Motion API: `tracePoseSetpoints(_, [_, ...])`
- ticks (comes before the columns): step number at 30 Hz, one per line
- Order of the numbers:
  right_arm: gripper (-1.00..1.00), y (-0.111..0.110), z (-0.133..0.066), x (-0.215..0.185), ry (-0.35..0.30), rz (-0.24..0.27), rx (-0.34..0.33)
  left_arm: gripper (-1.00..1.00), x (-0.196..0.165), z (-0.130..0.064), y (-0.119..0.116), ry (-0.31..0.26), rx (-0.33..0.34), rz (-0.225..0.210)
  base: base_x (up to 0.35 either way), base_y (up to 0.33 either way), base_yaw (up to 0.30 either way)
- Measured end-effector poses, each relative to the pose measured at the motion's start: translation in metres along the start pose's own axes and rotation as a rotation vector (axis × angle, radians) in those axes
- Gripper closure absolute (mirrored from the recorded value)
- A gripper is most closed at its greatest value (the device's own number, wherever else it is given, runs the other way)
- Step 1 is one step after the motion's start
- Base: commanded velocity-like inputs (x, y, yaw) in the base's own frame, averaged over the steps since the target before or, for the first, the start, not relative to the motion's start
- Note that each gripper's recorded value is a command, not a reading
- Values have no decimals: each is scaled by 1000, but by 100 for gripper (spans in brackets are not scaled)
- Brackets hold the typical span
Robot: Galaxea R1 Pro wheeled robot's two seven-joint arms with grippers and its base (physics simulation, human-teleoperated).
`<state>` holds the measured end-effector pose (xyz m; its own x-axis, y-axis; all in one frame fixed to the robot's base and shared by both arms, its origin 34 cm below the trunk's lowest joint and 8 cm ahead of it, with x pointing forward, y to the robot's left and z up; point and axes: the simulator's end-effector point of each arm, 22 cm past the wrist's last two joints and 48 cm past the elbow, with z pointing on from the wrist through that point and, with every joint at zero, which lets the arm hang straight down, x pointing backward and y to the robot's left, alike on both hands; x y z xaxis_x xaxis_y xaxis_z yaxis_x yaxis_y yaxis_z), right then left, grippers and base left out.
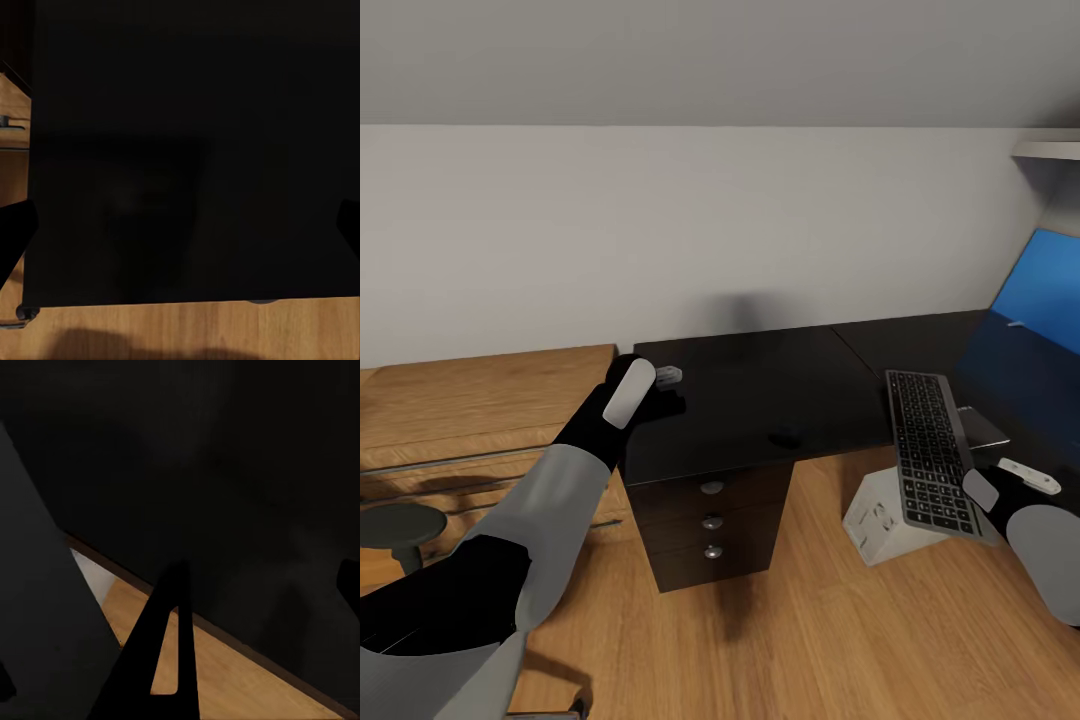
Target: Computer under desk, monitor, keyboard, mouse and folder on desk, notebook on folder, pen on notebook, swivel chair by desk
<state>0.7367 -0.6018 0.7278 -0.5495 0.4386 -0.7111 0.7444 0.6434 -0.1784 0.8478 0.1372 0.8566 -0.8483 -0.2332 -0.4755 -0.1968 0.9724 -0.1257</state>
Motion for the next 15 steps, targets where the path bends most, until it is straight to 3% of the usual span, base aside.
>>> tracePoseSetpoints(15, [-100,1,0,0,1,21,-7,-100,2,1,0,6,0,0,0,0,4])
